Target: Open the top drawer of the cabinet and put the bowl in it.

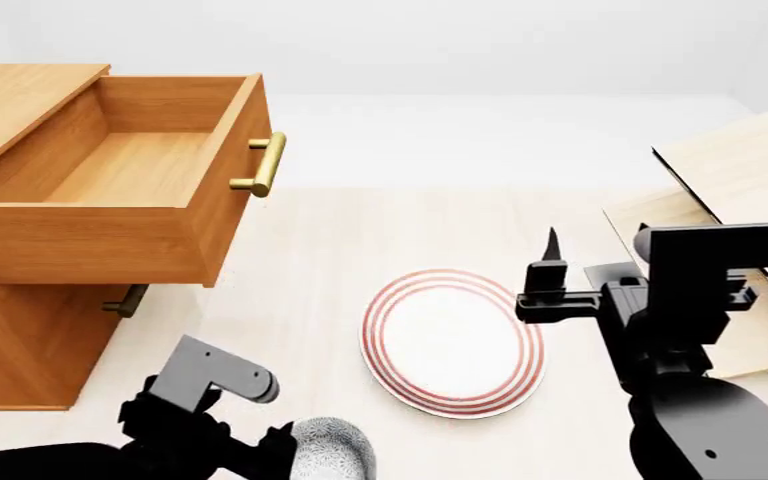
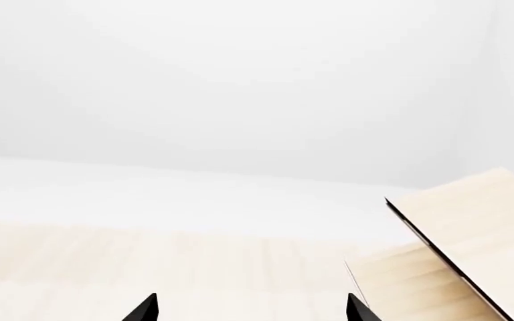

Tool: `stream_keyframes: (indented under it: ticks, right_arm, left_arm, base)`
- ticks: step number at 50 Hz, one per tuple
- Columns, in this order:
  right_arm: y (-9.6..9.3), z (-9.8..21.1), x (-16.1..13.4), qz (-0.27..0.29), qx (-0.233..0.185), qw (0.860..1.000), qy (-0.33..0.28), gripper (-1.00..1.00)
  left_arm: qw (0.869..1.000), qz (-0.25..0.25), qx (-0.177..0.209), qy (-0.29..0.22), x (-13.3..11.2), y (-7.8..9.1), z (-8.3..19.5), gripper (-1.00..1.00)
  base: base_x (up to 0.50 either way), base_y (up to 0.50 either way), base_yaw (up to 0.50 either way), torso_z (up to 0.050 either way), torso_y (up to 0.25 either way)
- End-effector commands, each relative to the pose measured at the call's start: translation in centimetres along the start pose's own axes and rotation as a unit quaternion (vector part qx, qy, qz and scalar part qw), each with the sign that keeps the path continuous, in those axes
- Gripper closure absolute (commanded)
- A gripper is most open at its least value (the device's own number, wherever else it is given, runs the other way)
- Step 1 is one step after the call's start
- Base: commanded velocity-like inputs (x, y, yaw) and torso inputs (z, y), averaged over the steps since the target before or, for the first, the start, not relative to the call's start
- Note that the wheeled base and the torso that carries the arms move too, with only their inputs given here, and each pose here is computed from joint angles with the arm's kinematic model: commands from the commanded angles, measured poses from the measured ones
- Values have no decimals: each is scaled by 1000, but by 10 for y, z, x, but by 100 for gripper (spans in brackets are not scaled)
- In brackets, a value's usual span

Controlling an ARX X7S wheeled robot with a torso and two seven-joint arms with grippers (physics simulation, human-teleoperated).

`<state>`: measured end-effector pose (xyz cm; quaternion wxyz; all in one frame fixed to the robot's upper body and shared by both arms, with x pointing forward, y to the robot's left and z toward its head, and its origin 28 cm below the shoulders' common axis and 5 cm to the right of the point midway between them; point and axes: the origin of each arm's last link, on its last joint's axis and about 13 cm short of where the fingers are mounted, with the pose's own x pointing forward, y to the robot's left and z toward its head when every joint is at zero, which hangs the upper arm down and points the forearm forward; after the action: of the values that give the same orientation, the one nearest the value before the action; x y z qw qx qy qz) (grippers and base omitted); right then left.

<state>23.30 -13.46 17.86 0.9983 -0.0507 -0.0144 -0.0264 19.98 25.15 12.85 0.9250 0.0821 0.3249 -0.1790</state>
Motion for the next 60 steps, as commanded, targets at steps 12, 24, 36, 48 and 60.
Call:
stream_keyframes:
  ticks: [12,24,36,48,60]
  right_arm:
    - [1,-1,4,3,0,1000,0,-100]
    - [1,-3,5,2,1,1000,2,-100]
    - [1,-4,5,4,3,1000,2,-100]
    - [3,-5,6,9,3,1000,4,-100]
    - [3,-6,8,10,5,1000,7,-100]
  left_arm:
    - [999,6,16,38,13,4,18,-100]
    - [997,2,35,75,22,3,21,-100]
    - [995,2,32,90,31,4,22,-100]
    - [995,-21,35,96,36,-3,21,-100]
    - [993,-36,39,109,41,-8,16,-100]
  base:
    - [0,0,0,0,0]
    - [0,0,0,0,0]
    - [0,0,0,0,0]
    - [0,0,0,0,0]
    - [0,0,0,0,0]
